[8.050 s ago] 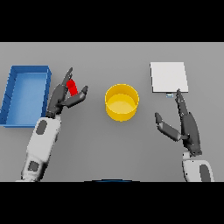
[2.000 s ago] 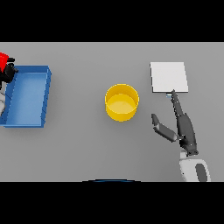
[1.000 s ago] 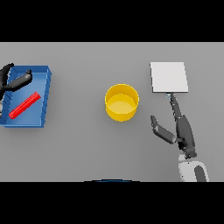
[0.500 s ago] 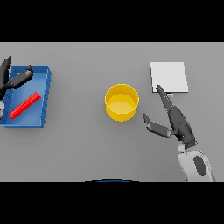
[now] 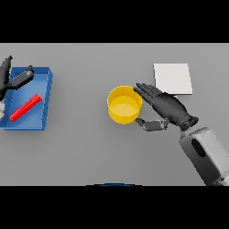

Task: Pick up the red beaker and tilt it to pour out 1 green nut into yellow bowl. Pick up the yellow bowl and place it on the metallic measuring scale.

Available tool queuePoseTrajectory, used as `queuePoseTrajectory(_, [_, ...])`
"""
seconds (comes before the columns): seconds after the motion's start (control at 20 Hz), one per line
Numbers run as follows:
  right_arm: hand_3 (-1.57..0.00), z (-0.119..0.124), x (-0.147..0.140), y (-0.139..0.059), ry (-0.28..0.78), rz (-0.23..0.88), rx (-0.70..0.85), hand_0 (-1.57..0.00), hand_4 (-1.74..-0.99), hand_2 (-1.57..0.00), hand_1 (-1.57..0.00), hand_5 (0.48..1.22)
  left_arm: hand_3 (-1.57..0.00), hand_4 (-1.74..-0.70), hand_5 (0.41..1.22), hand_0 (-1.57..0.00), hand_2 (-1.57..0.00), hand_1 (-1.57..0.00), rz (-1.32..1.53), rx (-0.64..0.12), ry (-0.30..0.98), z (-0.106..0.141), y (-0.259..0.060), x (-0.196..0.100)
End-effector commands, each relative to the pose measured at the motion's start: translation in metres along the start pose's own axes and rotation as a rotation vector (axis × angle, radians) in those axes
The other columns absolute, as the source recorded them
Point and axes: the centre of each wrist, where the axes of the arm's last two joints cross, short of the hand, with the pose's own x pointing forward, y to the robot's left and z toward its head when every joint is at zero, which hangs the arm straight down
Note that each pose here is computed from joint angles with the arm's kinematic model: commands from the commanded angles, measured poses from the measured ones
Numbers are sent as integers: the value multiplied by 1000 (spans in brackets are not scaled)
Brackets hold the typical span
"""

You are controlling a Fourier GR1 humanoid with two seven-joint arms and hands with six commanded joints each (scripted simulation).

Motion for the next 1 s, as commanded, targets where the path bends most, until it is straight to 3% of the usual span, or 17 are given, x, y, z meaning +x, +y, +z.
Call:
queuePoseTrajectory(0.0, [1,-4,-1,-1,-12,21,33,1,-1269,1,1,662,0,-795,721,0,0,0,0,-2,-3,1,-3,-2])
queuePoseTrajectory(0.4, [1,-46,8,-3,-79,150,232,1,-1261,1,1,685,1,-796,716,1,1,1,-7,-5,1,0,-4,0])
queuePoseTrajectory(0.65, [1,-60,7,7,-113,159,330,1,-1243,1,1,682,1,-795,729,1,1,1,-13,-2,0,-3,5,-3])
queuePoseTrajectory(0.8, [1,-70,10,17,-117,187,395,1,-1270,1,1,678,1,-795,734,1,1,1,-21,-11,-13,-2,1,-1])
queuePoseTrajectory(0.95, [1,-76,10,14,-98,208,434,1,-1295,1,1,671,1,-798,735,1,1,1,-14,-3,6,-5,3,0])
